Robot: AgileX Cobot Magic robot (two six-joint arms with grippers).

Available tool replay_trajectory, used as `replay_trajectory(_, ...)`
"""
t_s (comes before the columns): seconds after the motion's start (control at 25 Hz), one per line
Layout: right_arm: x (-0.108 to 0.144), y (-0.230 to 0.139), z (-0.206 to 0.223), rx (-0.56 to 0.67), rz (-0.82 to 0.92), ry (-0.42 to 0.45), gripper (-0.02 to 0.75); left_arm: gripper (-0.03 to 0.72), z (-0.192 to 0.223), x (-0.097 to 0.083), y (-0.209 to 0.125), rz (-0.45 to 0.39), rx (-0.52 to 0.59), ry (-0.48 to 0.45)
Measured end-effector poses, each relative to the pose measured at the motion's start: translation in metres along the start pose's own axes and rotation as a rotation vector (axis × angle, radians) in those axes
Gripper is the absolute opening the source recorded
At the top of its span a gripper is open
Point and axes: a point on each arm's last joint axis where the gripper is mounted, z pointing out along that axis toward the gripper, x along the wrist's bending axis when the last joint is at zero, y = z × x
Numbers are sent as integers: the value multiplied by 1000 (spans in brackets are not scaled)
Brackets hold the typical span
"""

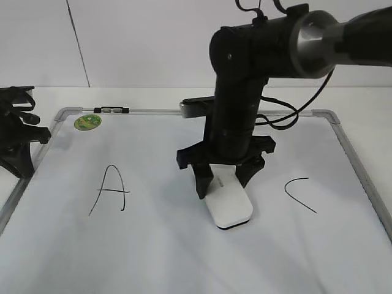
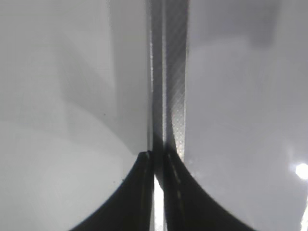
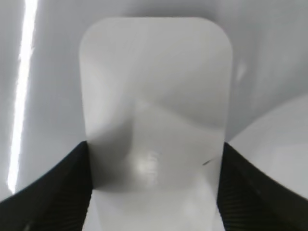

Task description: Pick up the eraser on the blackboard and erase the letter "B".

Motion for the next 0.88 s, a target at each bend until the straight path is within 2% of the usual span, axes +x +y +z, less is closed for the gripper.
replay_trajectory(0.2, -27, 4, -13, -16, 71, 32, 538, 31, 0, 0, 0, 0, 0, 0)
replay_trajectory(0.4, -68, 4, -38, -53, 148, 72, 538, 31, 0, 0, 0, 0, 0, 0)
replay_trajectory(0.72, -142, 1, -57, -91, 258, 70, 538, 31, 0, 0, 0, 0, 0, 0)
replay_trajectory(0.88, -170, -3, -59, -100, 288, 63, 538, 31, 0, 0, 0, 1, 0, 1)
